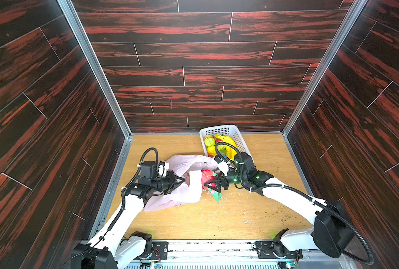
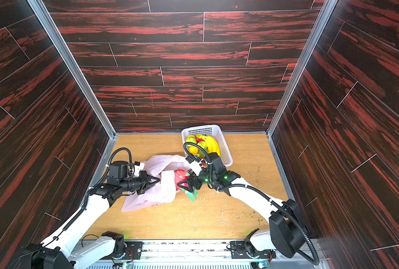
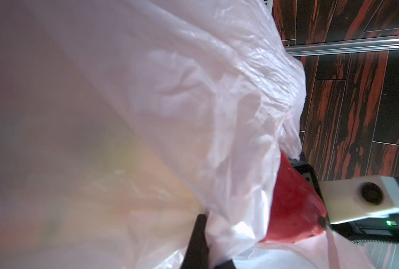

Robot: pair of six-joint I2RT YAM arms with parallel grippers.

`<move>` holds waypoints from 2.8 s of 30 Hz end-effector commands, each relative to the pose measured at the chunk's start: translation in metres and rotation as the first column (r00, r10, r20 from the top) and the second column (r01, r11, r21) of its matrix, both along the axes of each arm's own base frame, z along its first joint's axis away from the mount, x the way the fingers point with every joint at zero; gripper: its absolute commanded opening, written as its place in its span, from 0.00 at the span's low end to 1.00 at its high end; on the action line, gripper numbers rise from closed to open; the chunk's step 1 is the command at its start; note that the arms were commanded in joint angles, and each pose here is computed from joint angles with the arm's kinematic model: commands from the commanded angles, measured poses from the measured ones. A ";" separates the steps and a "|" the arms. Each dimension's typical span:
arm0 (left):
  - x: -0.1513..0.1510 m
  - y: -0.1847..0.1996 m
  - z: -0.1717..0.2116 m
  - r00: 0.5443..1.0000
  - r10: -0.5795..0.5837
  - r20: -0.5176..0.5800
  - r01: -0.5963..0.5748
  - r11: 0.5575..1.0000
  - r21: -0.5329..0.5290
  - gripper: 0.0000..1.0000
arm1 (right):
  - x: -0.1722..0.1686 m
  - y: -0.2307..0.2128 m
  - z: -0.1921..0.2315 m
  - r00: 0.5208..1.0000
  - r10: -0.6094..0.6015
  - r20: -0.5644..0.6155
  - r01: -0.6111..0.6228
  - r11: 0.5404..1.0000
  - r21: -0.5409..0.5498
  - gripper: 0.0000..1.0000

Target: Place the fake fruits into the plastic bag and tie a complex knot

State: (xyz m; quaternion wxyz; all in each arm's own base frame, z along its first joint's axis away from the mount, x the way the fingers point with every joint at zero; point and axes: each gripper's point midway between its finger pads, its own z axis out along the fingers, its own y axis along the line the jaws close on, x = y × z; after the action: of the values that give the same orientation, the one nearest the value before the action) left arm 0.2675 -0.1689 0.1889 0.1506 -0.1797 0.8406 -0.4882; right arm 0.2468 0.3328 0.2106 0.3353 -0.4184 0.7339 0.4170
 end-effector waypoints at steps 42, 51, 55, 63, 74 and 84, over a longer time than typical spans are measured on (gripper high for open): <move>-0.006 -0.006 0.021 0.989 -0.115 0.092 0.112 0.993 0.027 0.00 | -0.019 0.013 -0.020 0.990 0.136 -0.024 -0.137 0.968 -0.208 0.46; -0.015 -0.006 0.013 0.981 -0.177 0.084 0.171 0.983 0.071 0.00 | 0.010 0.003 -0.026 0.996 0.069 -0.064 -0.086 0.947 -0.309 0.46; -0.013 -0.005 0.010 0.982 -0.170 0.081 0.164 0.984 0.074 0.00 | 0.027 -0.020 -0.021 0.998 0.021 -0.066 -0.037 0.966 -0.254 0.46; -0.012 -0.008 0.011 0.978 -0.187 0.093 0.182 0.982 0.060 0.00 | 0.041 -0.024 -0.007 0.997 0.073 -0.033 -0.078 0.979 -0.191 0.46; -0.013 -0.009 0.012 0.964 -0.241 0.115 0.231 0.969 0.093 0.00 | 0.027 0.017 -0.009 0.986 0.164 -0.033 -0.167 0.969 -0.184 0.44; -0.006 -0.009 0.025 0.970 -0.198 0.139 0.190 0.979 0.069 0.00 | -0.040 0.029 -0.035 0.964 0.246 -0.097 -0.262 0.937 -0.229 0.44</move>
State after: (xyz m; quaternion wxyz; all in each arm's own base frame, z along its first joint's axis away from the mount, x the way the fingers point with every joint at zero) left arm 0.2562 -0.1780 0.1932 0.1418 -0.0634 0.8642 -0.4786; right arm 0.2157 0.3601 0.1560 0.1788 -0.5243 0.7479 0.3658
